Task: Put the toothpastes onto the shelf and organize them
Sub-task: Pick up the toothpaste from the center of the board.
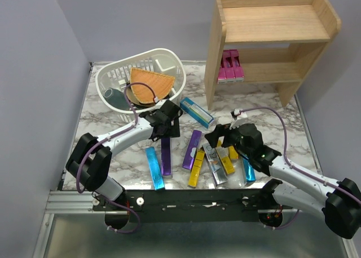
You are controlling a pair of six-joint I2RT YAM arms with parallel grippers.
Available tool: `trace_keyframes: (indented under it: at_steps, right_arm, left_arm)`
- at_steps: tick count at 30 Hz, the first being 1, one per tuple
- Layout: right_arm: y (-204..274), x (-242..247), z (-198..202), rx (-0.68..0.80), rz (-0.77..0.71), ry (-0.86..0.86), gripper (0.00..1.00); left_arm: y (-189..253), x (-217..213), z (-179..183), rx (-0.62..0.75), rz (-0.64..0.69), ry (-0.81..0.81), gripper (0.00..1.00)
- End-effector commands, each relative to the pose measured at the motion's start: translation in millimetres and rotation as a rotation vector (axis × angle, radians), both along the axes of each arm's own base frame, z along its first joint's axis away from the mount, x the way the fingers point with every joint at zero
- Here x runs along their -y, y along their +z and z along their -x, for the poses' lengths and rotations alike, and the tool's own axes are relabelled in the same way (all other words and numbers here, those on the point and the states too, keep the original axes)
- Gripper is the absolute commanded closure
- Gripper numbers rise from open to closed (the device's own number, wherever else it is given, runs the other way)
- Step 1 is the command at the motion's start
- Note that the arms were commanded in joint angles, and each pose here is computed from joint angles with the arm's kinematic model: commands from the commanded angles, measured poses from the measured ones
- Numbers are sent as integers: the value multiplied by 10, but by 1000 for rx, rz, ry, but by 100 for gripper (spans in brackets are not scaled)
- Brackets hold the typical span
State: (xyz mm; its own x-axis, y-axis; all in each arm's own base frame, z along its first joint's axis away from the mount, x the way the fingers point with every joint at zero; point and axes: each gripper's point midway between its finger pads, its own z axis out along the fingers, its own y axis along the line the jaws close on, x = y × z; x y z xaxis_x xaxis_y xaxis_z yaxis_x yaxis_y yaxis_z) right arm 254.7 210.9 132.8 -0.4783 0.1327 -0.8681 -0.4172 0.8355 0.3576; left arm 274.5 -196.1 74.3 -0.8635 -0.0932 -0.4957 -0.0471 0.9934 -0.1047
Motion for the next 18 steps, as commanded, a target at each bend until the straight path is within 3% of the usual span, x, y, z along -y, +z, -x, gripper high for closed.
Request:
trace_keyframes:
  at_steps: [1, 10, 18]
  right_arm:
    - [-25, -100, 38, 9, 14, 48, 1]
    - [-34, -106, 44, 16, 32, 33, 1]
    - [-21, 40, 2, 30, 35, -51, 1]
  left_arm:
    - [-127, 72, 63, -39, 32, 2, 4]
    - [-64, 197, 111, -26, 47, -30, 5]
    - [148, 590, 35, 23, 61, -106, 5]
